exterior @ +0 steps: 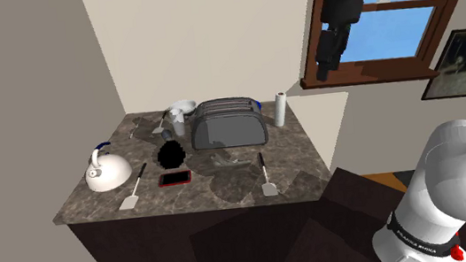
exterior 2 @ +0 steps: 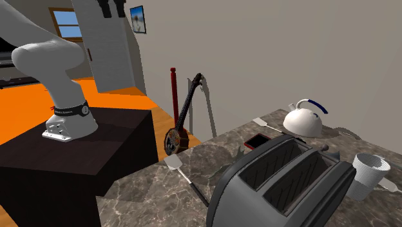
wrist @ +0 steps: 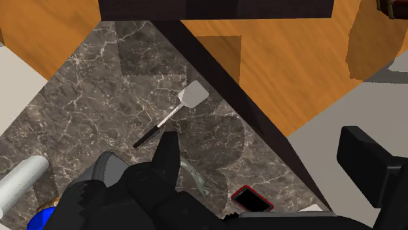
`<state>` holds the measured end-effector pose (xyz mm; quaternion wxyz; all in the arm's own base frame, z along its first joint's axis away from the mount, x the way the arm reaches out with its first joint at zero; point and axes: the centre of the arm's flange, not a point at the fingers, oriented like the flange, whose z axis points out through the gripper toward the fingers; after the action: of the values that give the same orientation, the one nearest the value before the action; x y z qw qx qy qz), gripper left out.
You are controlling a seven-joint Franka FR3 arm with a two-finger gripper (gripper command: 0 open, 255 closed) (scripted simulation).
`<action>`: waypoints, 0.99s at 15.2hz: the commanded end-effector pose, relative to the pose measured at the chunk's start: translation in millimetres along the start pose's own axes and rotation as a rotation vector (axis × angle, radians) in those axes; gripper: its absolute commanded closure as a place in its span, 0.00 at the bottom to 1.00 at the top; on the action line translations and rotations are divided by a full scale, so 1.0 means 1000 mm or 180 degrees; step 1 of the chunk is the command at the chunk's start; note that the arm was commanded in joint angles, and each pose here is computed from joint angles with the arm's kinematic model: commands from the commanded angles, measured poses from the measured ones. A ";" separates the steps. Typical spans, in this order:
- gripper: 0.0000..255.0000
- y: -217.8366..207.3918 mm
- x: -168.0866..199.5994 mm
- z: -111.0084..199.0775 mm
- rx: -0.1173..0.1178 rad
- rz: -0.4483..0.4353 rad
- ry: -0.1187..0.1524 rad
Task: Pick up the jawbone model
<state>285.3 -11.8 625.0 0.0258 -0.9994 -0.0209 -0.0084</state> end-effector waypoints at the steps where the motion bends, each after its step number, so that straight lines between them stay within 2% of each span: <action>1: 0.00 0.000 0.000 0.000 0.0000 0.0000 0.0000; 15: 0.00 0.051 0.123 0.134 -0.0073 -0.0572 -0.0186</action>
<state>403.6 -47.2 499.3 0.0142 -0.9943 -0.1041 0.0166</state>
